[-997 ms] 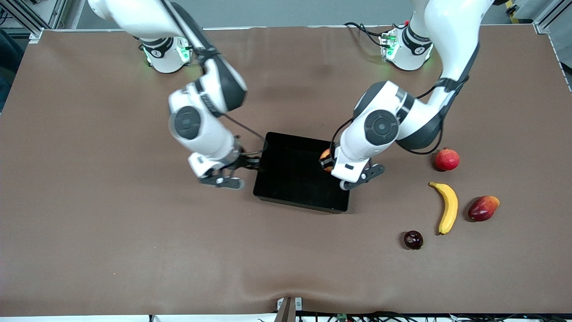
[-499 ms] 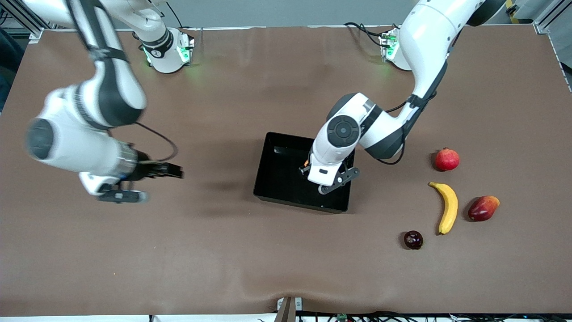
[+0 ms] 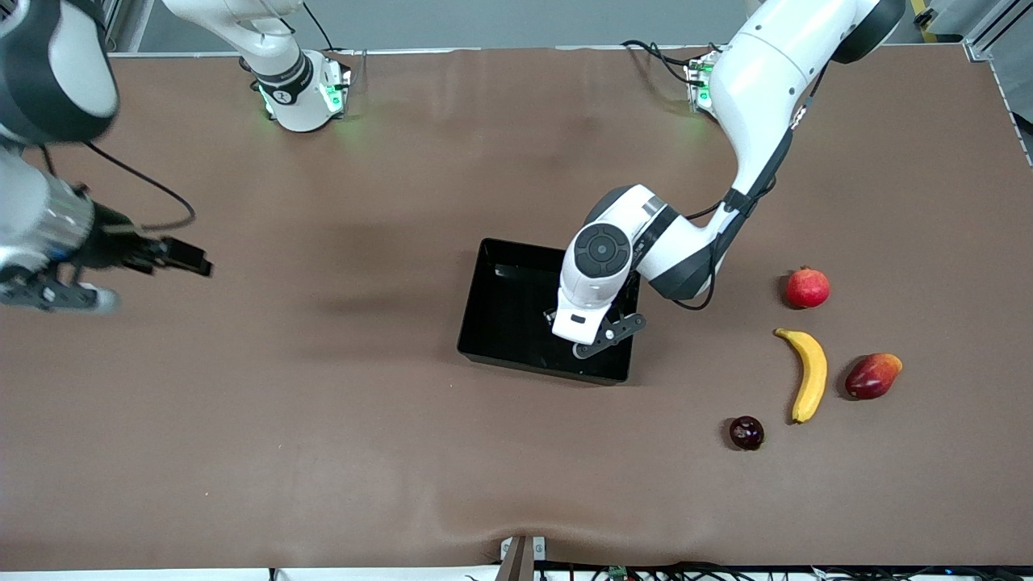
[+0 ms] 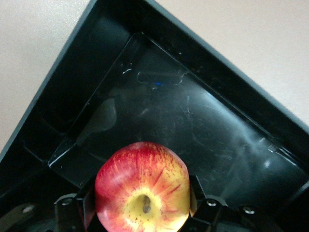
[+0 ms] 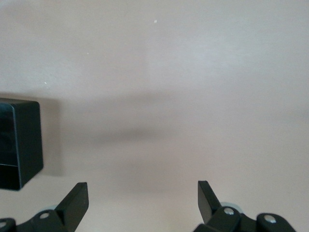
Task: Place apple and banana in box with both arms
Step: 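Lower the apple into the box while the right gripper withdraws, then open the left gripper to release the apple and lift away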
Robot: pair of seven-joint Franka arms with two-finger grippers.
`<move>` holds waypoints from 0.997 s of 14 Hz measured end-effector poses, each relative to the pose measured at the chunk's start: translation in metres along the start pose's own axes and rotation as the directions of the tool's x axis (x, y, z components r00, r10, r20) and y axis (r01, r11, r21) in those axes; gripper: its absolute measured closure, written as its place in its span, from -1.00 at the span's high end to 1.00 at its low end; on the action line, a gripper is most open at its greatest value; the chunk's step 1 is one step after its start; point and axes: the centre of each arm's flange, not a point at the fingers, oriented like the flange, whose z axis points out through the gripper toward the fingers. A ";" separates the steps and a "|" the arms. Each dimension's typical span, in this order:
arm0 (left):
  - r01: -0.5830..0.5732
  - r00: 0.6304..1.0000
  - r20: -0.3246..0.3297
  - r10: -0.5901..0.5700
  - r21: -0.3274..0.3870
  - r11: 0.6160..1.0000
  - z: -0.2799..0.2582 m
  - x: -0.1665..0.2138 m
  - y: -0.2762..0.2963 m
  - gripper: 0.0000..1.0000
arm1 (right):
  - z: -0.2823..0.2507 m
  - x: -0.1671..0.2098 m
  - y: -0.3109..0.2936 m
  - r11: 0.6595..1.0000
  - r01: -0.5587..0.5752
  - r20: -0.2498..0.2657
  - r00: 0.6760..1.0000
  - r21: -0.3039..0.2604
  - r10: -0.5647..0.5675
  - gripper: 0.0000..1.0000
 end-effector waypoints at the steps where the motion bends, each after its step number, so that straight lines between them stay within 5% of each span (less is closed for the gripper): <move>1: -0.007 1.000 -0.003 0.007 0.014 1.000 0.010 0.001 -0.001 0.52 | -0.014 -0.009 0.006 1.000 -0.006 -0.007 1.000 -0.005 0.006 1.00; 7: -0.016 1.000 -0.003 0.016 0.031 0.999 0.042 0.006 -0.002 0.52 | -0.060 -0.040 0.026 0.999 -0.031 -0.038 0.999 -0.030 0.030 1.00; 14: -0.005 1.000 -0.016 0.005 0.043 0.999 0.046 0.020 -0.009 0.52 | -0.081 -0.051 0.038 0.997 -0.047 -0.009 0.999 -0.055 0.047 1.00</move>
